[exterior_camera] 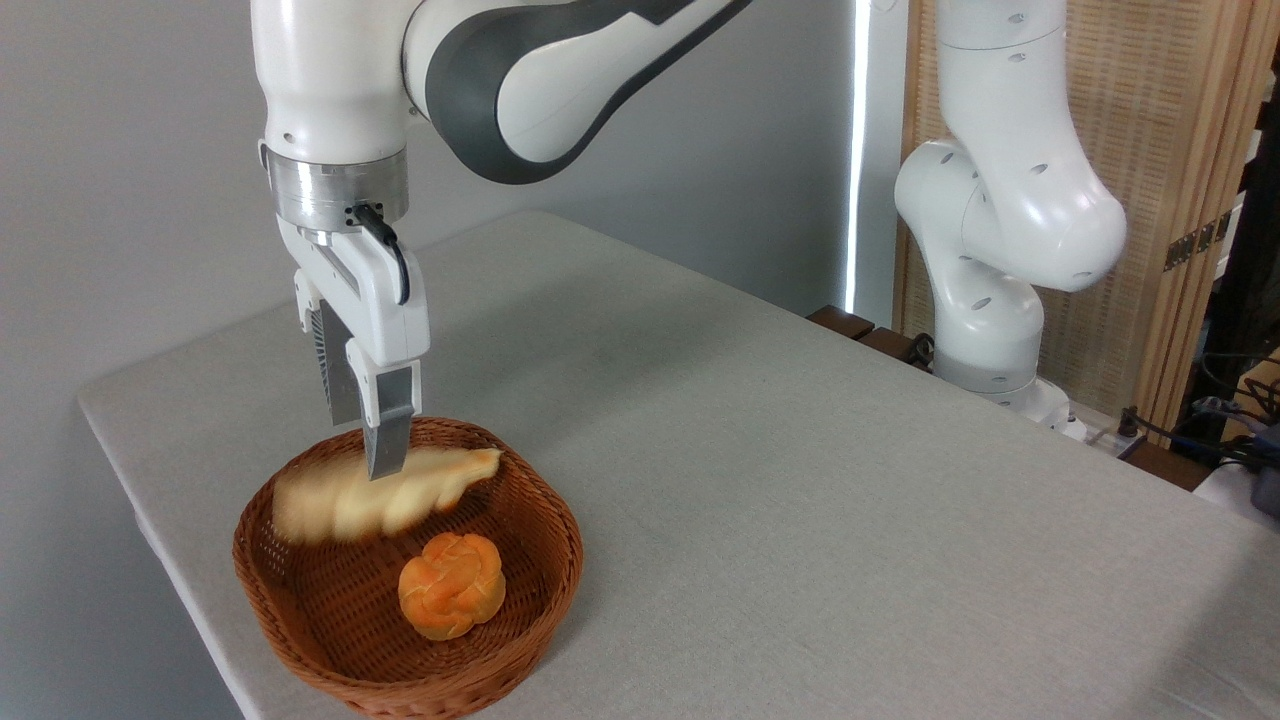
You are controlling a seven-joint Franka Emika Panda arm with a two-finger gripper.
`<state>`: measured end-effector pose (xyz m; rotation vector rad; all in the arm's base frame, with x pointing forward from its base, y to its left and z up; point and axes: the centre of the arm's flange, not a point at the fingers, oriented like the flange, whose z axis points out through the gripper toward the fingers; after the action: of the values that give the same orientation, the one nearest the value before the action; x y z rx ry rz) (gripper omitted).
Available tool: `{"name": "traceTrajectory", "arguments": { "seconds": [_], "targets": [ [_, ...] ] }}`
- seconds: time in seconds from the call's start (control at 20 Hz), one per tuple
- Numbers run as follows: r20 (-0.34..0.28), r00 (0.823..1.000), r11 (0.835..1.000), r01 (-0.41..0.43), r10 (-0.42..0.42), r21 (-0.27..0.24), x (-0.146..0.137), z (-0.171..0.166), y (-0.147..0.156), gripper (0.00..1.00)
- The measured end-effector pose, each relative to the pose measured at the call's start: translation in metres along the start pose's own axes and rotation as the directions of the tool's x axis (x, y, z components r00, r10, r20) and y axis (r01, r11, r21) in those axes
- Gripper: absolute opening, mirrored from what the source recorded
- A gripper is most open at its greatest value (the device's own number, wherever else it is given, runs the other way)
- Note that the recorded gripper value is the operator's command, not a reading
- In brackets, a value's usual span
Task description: Put bread into the basket
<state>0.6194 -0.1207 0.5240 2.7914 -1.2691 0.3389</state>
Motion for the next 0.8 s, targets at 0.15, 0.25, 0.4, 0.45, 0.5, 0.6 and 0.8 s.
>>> {"name": "traceTrajectory", "arguments": {
  "seconds": [0.15,0.25,0.4,0.45,0.5,0.6,0.8],
  "targets": [
    [0.0,1.0,1.0,0.0,0.0,0.0,0.0,0.0,0.0,1.0],
    [0.0,1.0,1.0,0.0,0.0,0.0,0.0,0.0,0.0,1.0],
    [0.001,1.0,1.0,0.0,0.0,-0.001,0.0,-0.003,0.0,1.0],
    [0.009,1.0,1.0,0.0,0.0,-0.008,-0.002,-0.005,0.001,1.0],
    [0.017,1.0,1.0,0.003,-0.003,-0.014,-0.004,-0.01,0.002,1.0],
    [0.033,0.999,1.0,0.019,-0.018,-0.021,-0.015,-0.027,-0.002,1.0],
    [0.084,0.995,0.997,0.059,-0.055,-0.048,-0.046,-0.061,-0.006,1.0]
  ]
}}
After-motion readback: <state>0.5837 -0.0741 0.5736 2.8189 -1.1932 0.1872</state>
